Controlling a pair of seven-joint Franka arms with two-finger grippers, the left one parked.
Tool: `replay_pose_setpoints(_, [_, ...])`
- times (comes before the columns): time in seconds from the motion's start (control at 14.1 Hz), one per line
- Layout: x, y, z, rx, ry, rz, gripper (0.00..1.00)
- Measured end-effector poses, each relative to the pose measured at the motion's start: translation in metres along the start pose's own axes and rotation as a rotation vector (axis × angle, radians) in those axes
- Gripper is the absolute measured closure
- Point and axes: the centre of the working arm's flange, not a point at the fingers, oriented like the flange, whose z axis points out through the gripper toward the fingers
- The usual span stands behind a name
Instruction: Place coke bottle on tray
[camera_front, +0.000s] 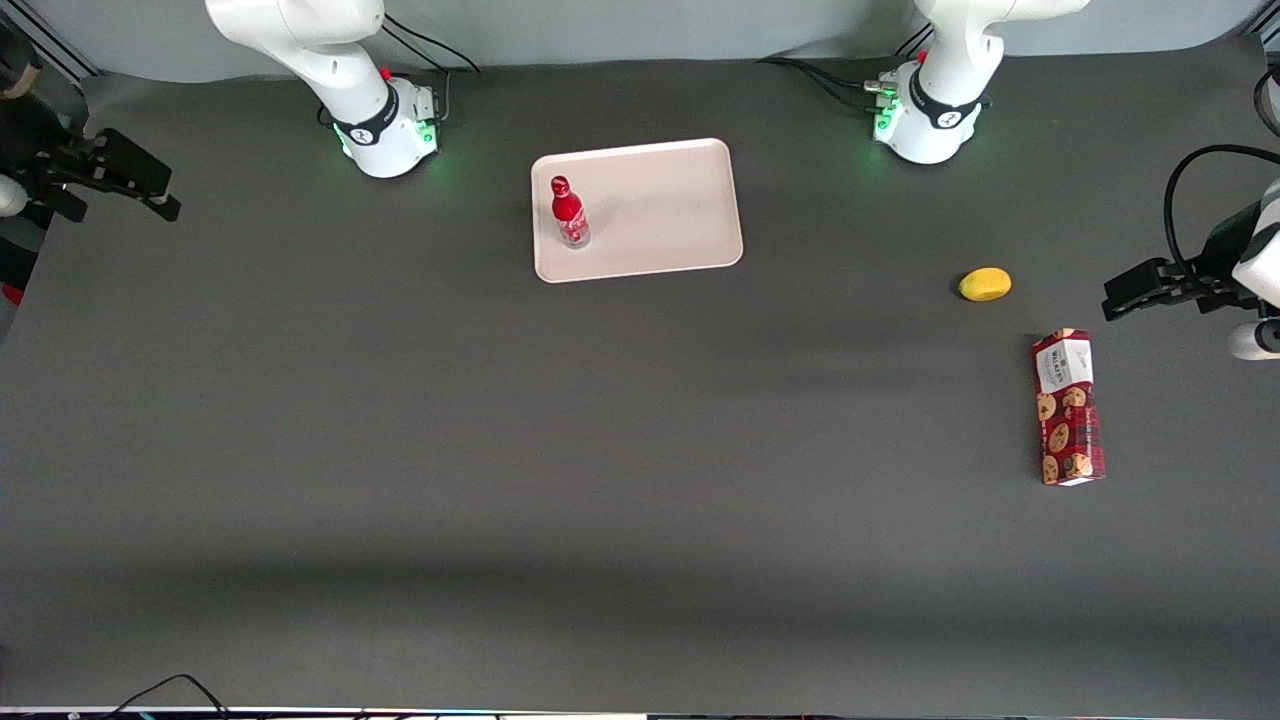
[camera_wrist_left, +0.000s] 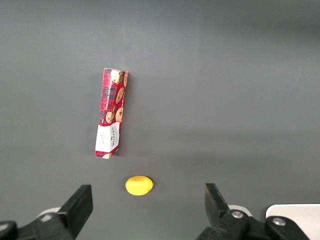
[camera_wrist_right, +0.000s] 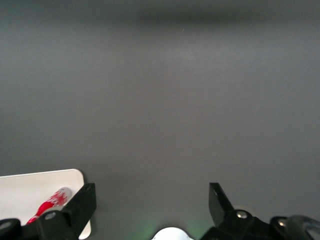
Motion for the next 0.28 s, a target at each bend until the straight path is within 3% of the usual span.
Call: replay_pose_setpoints(0.28, [0.0059, 0.0011, 0.0057, 0.011, 0.016, 0.048, 0.00])
